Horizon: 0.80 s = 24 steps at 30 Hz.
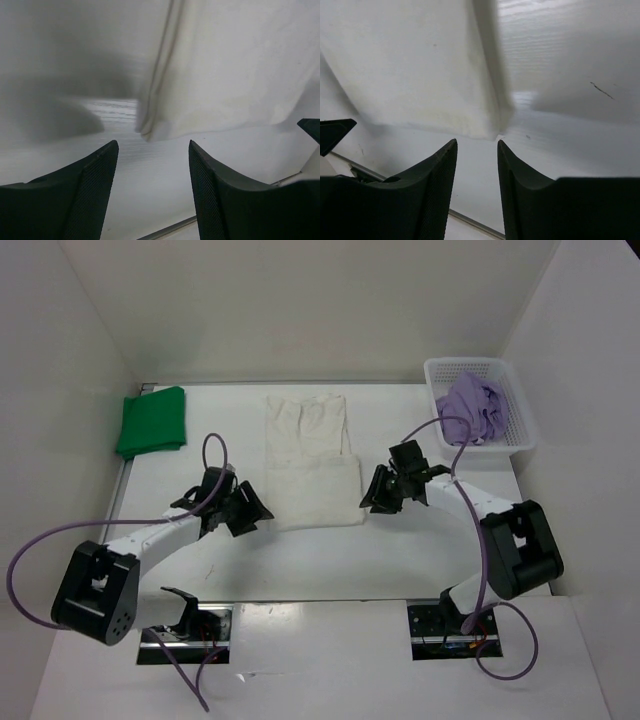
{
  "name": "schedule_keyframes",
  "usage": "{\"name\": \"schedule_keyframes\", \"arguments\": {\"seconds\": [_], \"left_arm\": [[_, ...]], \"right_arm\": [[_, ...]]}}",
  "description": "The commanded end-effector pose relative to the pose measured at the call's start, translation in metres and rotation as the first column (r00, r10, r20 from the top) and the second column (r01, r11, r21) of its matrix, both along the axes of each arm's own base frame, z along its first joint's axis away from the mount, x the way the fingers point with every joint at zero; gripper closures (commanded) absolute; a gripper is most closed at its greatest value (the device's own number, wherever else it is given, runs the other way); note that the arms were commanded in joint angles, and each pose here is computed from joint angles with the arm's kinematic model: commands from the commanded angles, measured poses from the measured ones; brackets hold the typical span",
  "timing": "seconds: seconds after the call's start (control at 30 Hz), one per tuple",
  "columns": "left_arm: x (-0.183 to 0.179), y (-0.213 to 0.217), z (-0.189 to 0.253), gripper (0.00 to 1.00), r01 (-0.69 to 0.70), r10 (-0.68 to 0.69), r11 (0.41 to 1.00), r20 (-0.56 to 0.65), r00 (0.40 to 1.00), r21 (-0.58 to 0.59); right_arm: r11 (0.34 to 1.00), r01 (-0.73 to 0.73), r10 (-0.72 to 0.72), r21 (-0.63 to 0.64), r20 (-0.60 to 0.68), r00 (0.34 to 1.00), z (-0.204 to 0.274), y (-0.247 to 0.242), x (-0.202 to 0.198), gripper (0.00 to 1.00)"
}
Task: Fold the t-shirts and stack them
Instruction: Grab one side of the 2/3 rectangular tshirt with both arms
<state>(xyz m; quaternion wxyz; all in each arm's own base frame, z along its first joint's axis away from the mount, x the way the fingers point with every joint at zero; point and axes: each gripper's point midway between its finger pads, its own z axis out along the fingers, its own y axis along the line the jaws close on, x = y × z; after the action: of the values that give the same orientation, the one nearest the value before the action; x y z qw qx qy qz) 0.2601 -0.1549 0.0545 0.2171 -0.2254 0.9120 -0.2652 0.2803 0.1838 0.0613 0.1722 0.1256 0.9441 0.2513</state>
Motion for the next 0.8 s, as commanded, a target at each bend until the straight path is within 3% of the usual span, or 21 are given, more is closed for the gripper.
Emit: {"name": "schedule_keyframes", "arguments": {"seconds": [0.0,0.1,0.3,0.43,0.6,0.77], "left_arm": [[-0.002,-0.002,-0.014,0.34,0.016,-0.016,1.000,-0.032,0.999,-0.002],[0.004,-0.005,-0.017,0.34,0.029,-0.029,1.000,-0.046,0.999,-0.002],[0.005,-0.012,-0.023,0.44,0.050,-0.051,0.999,-0.062,0.997,-0.014],[0.005,-0.015,-0.027,0.52,0.060,-0.061,0.998,-0.065,0.996,-0.013],[0.002,-0.017,-0.032,0.70,0.071,-0.073,0.997,-0.089,0.993,-0.024],[0.002,-0.018,-0.029,0.81,0.071,-0.073,0.997,-0.080,0.994,-0.026]], "right_arm": [[1.000,0.019,-0.019,0.010,-0.065,0.998,-0.020,0.000,-0.009,0.55],[0.999,0.032,-0.031,0.015,-0.073,0.997,-0.030,0.001,-0.008,0.53],[0.999,0.029,-0.026,0.027,-0.111,0.994,-0.047,0.005,-0.009,0.53],[0.999,0.029,-0.026,0.023,-0.121,0.992,-0.050,0.004,-0.013,0.65],[0.999,0.030,-0.027,0.019,-0.129,0.991,-0.055,0.004,-0.013,0.85],[0.999,0.025,-0.020,0.037,-0.107,0.994,-0.046,0.006,-0.011,0.98]]}}
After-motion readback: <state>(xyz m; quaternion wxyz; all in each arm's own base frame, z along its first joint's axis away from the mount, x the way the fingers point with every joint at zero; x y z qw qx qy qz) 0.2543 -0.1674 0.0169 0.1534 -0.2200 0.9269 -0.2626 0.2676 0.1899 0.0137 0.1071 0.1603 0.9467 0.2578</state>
